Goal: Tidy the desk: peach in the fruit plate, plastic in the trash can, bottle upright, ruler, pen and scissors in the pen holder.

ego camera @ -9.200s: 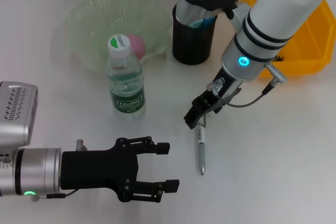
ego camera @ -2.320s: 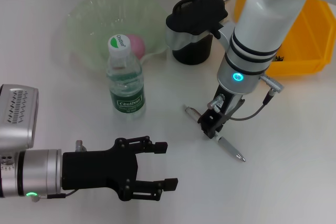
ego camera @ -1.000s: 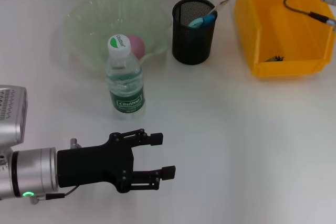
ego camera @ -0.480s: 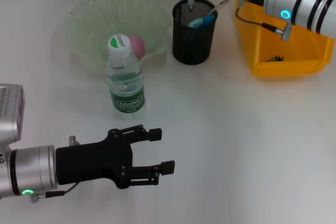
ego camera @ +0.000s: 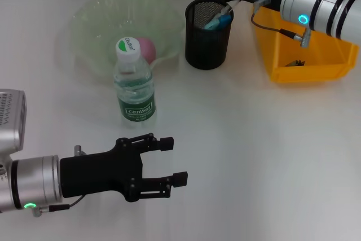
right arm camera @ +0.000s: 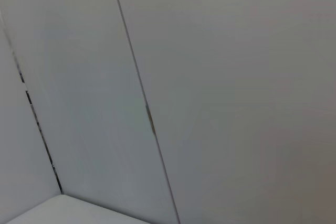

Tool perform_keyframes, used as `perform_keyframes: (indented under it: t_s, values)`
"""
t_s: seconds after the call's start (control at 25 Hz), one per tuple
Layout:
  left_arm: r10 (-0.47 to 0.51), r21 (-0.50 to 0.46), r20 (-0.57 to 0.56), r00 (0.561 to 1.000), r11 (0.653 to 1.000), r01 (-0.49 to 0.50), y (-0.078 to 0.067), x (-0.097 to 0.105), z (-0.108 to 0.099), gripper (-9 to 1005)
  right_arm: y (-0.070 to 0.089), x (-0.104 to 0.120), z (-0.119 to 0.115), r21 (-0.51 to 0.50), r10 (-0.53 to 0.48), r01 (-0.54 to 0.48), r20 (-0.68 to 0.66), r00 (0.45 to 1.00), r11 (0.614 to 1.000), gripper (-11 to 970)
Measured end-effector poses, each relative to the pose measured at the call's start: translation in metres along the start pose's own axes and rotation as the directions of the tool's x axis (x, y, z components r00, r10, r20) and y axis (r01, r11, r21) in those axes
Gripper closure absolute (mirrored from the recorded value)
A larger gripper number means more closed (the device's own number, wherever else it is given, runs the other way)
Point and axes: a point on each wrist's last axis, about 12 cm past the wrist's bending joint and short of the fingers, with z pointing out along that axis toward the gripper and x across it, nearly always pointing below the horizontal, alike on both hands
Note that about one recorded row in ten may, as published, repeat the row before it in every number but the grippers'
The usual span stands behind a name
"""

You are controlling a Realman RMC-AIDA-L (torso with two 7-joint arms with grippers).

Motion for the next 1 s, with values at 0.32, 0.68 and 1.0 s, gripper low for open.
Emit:
perform_keyframes:
  t_s: [0.32,0.68,1.0]
  values:
    - [-0.004,-0.003,0.009,1.000,1.000,0.004,-0.001,0.001,-0.001,167,-0.003,0.002,-0.019,-0.027,0.045,-0.043,0.078,0.996,0.999,519]
    - [-0.021,0.027,0.051,0.999,0.999,0.019,-0.005,-0.004,-0.005,167,0.015,0.006,-0.104,-0.307,0.064,0.001,0.202,0.977,0.952,506]
    - [-0.037,0.016,0.076,0.996,0.999,0.036,-0.007,-0.003,-0.013,167,0.033,0.052,-0.197,-0.518,-0.011,0.098,0.168,0.986,0.850,274]
